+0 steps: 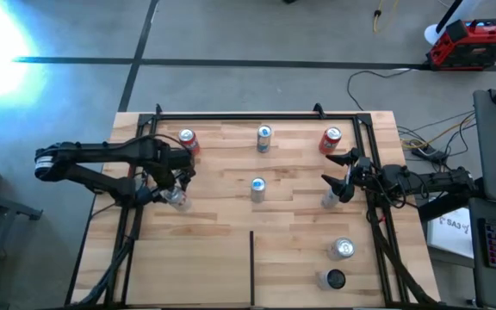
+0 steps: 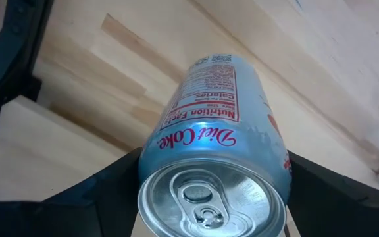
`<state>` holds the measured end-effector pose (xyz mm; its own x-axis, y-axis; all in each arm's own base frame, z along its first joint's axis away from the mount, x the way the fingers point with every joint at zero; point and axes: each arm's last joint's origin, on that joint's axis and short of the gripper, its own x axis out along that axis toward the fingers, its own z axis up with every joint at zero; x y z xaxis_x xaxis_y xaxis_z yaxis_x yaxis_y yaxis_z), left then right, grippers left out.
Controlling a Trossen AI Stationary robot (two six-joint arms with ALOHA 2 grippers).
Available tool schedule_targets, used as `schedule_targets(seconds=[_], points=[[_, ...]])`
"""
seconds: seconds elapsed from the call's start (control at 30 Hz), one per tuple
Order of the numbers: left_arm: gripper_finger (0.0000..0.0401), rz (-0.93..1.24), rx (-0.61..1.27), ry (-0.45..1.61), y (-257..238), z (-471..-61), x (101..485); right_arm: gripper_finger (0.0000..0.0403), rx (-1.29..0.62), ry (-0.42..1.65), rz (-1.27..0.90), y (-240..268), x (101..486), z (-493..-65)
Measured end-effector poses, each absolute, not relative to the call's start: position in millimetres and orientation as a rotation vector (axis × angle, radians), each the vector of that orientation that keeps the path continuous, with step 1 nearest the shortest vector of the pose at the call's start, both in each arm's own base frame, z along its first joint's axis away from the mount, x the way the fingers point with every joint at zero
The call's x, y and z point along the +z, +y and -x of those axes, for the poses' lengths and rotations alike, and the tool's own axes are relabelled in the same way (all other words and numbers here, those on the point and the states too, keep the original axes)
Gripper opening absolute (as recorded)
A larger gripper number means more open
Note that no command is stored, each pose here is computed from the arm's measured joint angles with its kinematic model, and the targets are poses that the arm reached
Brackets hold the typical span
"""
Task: Place canned beverage on shelf
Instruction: Put the left red silver soda can on the shelf
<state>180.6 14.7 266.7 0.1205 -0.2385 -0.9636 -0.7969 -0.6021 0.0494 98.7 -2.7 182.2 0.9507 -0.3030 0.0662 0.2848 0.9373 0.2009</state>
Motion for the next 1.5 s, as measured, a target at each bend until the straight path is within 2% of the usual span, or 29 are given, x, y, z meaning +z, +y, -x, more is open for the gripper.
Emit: schedule_targets(seconds=[0.4,0.77,0.9,1.07,1.5], points=[[0.0291,1.949,1.490,1.019,-15.5,-192.9,293.7,0.0382,-0.301,-0.096,-0.189,-2.7,182.2,-98.8],[0.0291,1.926,1.589,1.021,-45.8,-207.0,297.6,0.0382,-0.301,-0.096,-0.189,-2.7,182.2,-98.8],[0.0291,1.924,1.571,1.013,-50.9,-206.6,302.6,0.0382,-0.301,-0.096,-0.189,-2.7,182.1,-98.8],[0.0291,1.907,1.573,0.943,-61.3,-196.0,304.7,0.0382,-0.301,-0.096,-0.189,-2.7,182.2,-98.8],[0.0292,1.959,1.548,0.986,-87.5,-146.8,296.7,0.0382,-0.301,-0.096,-0.189,-2.7,182.2,-98.8]])
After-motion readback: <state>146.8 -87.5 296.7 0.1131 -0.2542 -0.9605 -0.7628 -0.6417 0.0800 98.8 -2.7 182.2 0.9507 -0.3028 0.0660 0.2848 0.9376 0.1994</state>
